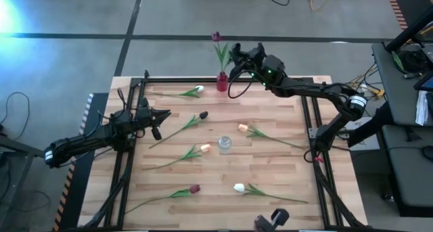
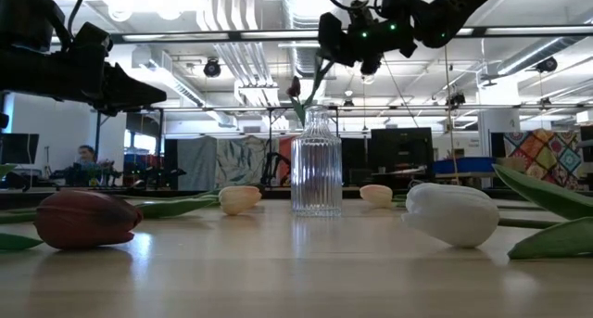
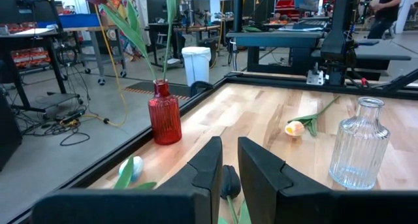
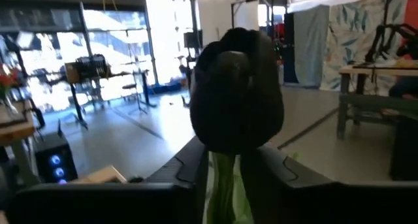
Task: Sort flowers into vase by color
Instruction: Put the bottom black tulip into the red vase
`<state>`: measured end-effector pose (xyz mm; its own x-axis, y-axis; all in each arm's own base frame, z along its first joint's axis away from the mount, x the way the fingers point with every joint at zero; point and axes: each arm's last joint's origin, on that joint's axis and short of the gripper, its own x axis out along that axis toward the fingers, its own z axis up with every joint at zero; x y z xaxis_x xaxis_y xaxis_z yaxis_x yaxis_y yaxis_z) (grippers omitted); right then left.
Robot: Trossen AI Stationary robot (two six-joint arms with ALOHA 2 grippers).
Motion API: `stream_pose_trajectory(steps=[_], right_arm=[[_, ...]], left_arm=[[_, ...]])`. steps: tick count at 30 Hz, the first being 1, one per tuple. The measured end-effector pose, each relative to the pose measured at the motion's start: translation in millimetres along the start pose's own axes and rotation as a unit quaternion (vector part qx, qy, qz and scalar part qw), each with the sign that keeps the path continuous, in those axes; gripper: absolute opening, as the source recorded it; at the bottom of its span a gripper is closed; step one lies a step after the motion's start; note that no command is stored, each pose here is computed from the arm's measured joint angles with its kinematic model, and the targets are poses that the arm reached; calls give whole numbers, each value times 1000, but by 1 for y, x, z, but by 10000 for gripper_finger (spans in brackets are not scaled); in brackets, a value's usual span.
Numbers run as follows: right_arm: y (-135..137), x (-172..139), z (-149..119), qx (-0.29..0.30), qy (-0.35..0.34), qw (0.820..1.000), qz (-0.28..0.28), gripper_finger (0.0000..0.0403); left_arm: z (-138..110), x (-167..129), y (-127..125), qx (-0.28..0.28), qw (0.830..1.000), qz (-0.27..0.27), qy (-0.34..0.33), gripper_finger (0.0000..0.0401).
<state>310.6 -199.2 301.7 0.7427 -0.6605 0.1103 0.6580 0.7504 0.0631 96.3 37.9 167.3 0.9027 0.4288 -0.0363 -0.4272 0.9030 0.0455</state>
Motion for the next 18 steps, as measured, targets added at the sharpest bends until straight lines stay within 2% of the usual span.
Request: stream_pose_trajectory(steps=[9,18], right_arm=[[-3,0,-8,-45,40,998,-11,117],[-5,-4,-6,-55,84,995,-14,195]], left_arm=[[0,0,0,0,1000,0,0,36],[0,0,0,0,1000,0,0,36]])
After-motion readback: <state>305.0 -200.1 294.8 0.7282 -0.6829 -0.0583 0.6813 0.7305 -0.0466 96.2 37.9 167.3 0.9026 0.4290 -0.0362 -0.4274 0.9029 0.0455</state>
